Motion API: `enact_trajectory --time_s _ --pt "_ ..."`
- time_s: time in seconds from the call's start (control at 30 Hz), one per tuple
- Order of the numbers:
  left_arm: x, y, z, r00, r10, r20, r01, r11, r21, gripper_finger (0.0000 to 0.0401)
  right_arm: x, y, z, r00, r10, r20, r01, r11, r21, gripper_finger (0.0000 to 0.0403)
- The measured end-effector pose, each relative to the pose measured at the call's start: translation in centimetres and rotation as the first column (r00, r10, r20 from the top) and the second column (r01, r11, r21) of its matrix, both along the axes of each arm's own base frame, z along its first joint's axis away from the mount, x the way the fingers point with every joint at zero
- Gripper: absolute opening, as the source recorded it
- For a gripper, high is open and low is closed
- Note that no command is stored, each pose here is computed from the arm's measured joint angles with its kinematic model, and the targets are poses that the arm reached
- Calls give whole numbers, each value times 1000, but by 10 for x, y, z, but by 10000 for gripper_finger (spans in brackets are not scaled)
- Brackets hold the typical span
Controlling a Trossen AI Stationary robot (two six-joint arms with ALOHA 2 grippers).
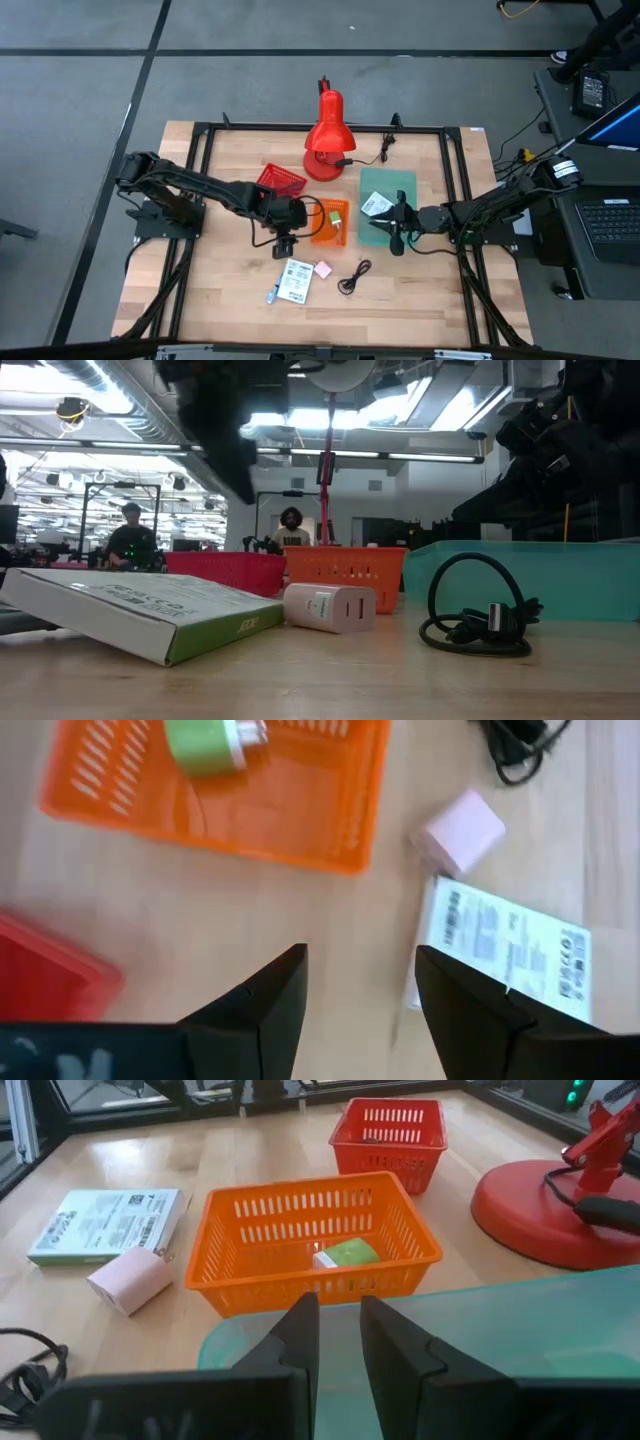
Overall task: Pick and place items into bin
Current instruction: Put the white card reader box into the light blue bin
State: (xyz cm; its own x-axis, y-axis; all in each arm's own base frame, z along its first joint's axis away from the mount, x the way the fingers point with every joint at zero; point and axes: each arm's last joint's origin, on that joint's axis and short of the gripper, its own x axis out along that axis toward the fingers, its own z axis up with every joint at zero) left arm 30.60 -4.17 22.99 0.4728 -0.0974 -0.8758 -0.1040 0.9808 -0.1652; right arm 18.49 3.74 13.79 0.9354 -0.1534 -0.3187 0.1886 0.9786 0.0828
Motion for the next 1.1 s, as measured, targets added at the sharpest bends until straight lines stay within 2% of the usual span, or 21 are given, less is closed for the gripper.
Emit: enact_trajectory --time_s 0.27,0.47,0.6,0.8,0.97,1.1 --pt "-14 -10 -26 997 2 -72 -11 993 -119 182 0 2 0 999 51 0 -50 997 61 59" --pt "-26 -9 -50 1000 24 -6 -25 972 -235 182 -1 6 -1 998 70 1 -69 992 103 59" --pt "-43 -6 -62 996 93 -10 -92 954 -284 182 -2 11 -1 996 91 -2 -90 990 112 59" --pt "-50 -7 -70 981 157 111 -105 921 -375 182 -3 15 -1 994 107 0 -106 986 125 59" --pt "-59 -6 -91 974 227 23 -201 898 -391 182 -3 15 -1 994 108 3 -108 986 126 59" --pt "-60 -7 -99 965 254 59 -206 881 -425 182 -3 15 -1 994 108 5 -108 986 126 59"
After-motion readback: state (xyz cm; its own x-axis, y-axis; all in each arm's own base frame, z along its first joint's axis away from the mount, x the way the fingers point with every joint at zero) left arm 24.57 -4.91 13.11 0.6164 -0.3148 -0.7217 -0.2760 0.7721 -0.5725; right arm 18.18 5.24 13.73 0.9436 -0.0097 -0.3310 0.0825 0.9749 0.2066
